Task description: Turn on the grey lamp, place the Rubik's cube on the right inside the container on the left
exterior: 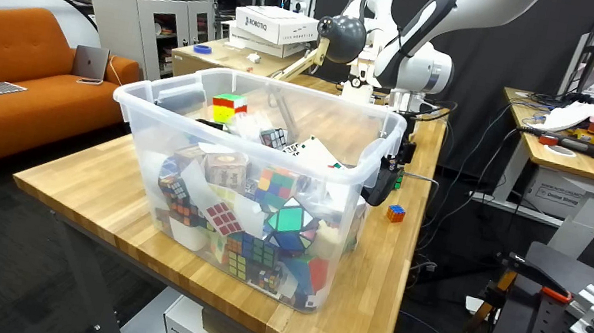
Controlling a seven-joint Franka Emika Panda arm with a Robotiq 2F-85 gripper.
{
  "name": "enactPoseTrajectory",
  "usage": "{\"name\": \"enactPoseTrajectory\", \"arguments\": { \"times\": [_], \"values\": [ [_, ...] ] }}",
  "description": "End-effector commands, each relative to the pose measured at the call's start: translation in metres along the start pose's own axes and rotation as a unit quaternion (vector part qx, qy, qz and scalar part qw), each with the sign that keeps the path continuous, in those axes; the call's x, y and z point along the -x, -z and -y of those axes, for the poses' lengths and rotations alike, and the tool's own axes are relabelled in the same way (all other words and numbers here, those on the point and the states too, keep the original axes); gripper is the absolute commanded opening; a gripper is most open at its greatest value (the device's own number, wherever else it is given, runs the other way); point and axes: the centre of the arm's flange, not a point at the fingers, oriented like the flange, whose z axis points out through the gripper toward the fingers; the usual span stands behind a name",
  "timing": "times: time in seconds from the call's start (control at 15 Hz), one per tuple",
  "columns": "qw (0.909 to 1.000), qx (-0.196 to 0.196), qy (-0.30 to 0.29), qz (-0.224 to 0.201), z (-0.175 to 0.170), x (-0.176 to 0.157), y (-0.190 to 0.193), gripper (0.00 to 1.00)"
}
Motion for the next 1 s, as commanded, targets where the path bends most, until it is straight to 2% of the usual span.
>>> {"name": "enactPoseTrajectory", "arguments": {
  "times": [0.0,0.67,0.93],
  "values": [
    [0.9998,-0.017,-0.006,0.004,0.0,-0.007,0.009,0.38],
    [0.9951,-0.095,-0.007,-0.025,0.0,-0.019,0.041,0.38],
    [0.9884,-0.145,-0.025,-0.038,0.0,-0.029,0.063,0.38]
  ]
}}
